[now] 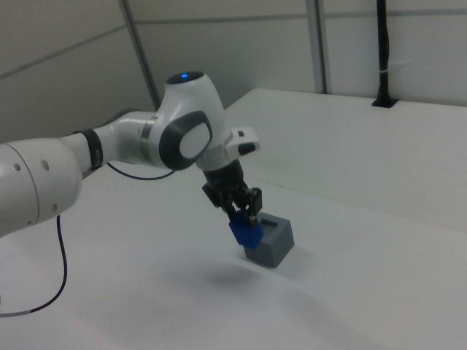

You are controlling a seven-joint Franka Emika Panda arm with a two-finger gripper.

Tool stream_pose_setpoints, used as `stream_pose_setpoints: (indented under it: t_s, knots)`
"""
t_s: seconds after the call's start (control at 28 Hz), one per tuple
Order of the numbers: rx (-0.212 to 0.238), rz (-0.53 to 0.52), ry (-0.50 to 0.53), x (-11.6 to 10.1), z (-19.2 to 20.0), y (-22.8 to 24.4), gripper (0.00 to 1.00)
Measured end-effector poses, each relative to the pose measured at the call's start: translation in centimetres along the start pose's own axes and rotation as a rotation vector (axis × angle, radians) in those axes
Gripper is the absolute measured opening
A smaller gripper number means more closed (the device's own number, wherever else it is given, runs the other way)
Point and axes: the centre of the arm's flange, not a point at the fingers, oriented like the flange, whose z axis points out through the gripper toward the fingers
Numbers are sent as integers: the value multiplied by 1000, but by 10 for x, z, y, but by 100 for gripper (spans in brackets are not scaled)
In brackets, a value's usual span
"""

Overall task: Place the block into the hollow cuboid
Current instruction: 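Lift the blue block and carry it over the grey hollow cube, then lower the blue block into the cube's opening and release it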

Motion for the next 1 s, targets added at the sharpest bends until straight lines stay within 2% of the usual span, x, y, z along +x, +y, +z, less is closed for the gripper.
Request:
stream_pose_setpoints:
  t_s: [0.18,0.46,0.54,0.75,1.0]
  knots:
    - [-6,-43,93,14,-16,1,51]
    - [-8,-49,187,36,18,-1,51]
    - [5,-41,187,38,28,-1,51]
    - [87,12,180,40,39,-4,51]
    - [104,39,180,40,39,-5,51]
